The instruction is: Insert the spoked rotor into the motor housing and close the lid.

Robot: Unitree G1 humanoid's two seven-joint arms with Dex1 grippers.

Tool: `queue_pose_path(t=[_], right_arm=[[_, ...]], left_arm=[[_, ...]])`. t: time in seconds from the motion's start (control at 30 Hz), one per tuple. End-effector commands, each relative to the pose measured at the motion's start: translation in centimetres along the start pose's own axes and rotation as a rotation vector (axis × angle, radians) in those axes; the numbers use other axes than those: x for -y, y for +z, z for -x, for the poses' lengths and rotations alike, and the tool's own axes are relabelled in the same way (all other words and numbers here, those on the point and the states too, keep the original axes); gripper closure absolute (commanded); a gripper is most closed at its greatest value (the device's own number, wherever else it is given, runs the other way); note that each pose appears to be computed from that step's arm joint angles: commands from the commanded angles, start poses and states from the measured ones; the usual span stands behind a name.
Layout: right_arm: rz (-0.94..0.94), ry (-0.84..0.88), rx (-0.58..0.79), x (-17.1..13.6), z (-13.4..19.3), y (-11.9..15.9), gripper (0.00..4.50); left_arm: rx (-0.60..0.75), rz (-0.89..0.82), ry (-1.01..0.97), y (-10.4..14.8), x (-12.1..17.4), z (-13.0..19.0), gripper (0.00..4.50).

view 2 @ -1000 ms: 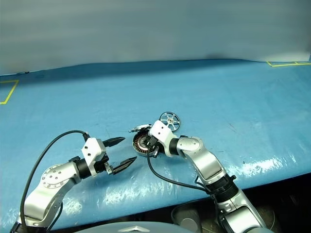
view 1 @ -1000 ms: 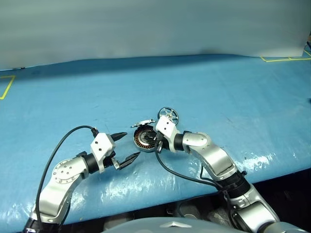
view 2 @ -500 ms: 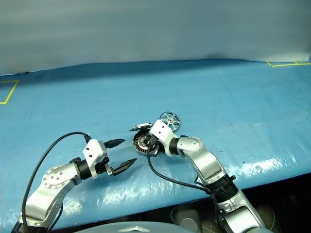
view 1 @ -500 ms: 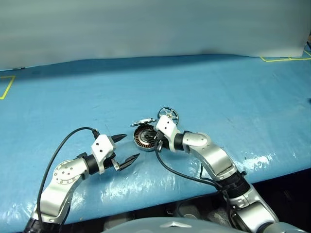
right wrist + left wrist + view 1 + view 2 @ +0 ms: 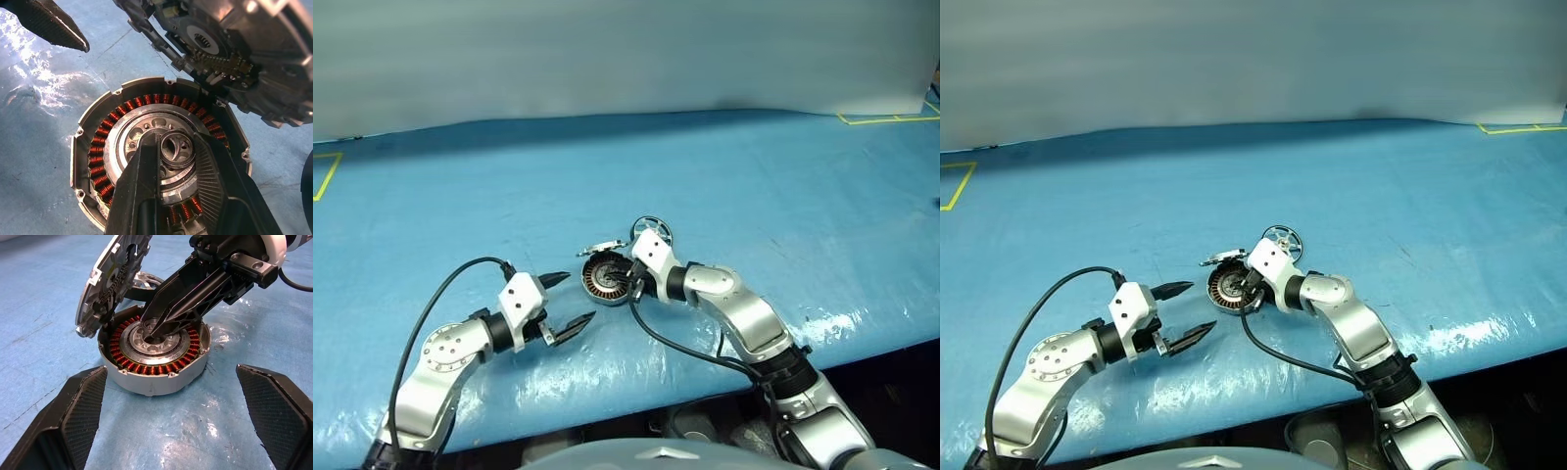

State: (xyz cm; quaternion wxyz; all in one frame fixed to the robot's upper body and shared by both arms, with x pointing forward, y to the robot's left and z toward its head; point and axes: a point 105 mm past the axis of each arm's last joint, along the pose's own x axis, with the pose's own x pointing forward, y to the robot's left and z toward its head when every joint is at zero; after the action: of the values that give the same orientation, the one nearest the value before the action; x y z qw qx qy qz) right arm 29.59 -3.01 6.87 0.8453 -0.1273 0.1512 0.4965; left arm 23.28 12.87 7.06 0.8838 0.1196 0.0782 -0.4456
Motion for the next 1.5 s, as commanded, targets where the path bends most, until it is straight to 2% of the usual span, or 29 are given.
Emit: queue_pose_path(t=[0.03,0.87,1.17,1.37,1.5], right_arm=[[0.013,-0.006,0.05,0.1,0.2,1.3,3.84],[0.045,0.049,0.038,-1.0,-0.1,1.3,3.84],[0.054,0.003,0.013,-0.2,-0.2,0.5,3.84],[0.064,-0.015,0.002,0.1,-0.1,0.3,1.95],[0.052,0.036,0.047,-0.7,0.3,1.2,1.95]], left_arm=[[0.02,-0.013,0.001,0.5,0.0,-0.1,0.0],[0.011,0.002,0.002,-0.2,0.3,-0.1,0.0],[0.006,0.001,0.002,-0.4,0.2,-0.1,0.0],[0.006,0.0,0.001,-0.4,0.2,-0.1,0.0],[0.006,0.005,-0.005,-0.5,0.2,-0.2,0.0]])
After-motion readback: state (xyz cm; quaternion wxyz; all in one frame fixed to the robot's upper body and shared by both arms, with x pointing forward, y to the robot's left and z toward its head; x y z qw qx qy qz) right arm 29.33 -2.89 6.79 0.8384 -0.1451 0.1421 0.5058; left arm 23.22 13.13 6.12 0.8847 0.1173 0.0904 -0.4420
